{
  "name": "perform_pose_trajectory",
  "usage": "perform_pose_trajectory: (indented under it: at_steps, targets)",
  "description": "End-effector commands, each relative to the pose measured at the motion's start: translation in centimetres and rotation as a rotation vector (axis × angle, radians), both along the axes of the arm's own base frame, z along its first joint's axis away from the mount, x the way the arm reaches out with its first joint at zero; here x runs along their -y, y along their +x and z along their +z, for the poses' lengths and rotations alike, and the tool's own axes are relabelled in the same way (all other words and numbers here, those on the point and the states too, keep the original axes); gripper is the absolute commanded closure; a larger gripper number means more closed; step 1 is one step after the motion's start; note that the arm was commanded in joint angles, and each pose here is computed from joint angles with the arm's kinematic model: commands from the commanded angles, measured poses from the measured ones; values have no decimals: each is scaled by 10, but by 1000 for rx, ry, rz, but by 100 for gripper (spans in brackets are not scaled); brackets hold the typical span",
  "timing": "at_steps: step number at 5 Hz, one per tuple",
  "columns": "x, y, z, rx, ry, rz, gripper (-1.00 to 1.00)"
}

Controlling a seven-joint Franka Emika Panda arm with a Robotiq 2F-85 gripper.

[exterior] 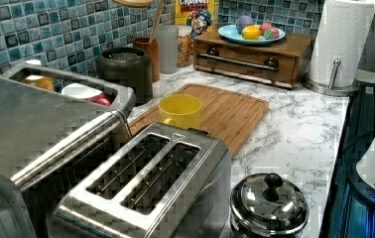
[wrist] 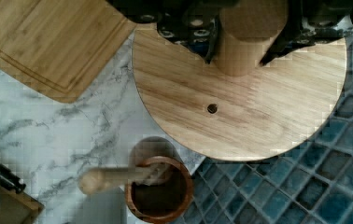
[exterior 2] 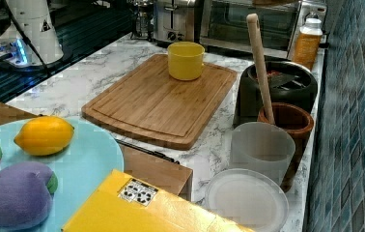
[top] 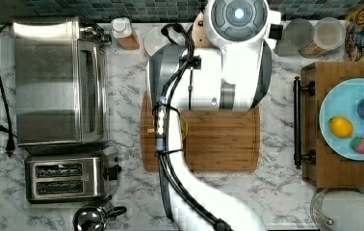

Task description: Put the lid on the tea container.

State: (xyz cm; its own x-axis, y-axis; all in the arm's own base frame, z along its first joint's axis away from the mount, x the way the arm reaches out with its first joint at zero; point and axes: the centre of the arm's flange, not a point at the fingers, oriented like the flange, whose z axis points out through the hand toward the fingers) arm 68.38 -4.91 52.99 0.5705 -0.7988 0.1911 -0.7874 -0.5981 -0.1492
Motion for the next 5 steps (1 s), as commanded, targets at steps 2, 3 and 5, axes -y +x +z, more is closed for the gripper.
perform_pose_trajectory:
  at_steps: [2,3,5]
  targets:
    - [-18,46,57,115,-27,37,100]
    - [-16,45,46,164,-12,48,100]
    - [-18,45,20,157,-6,49,100]
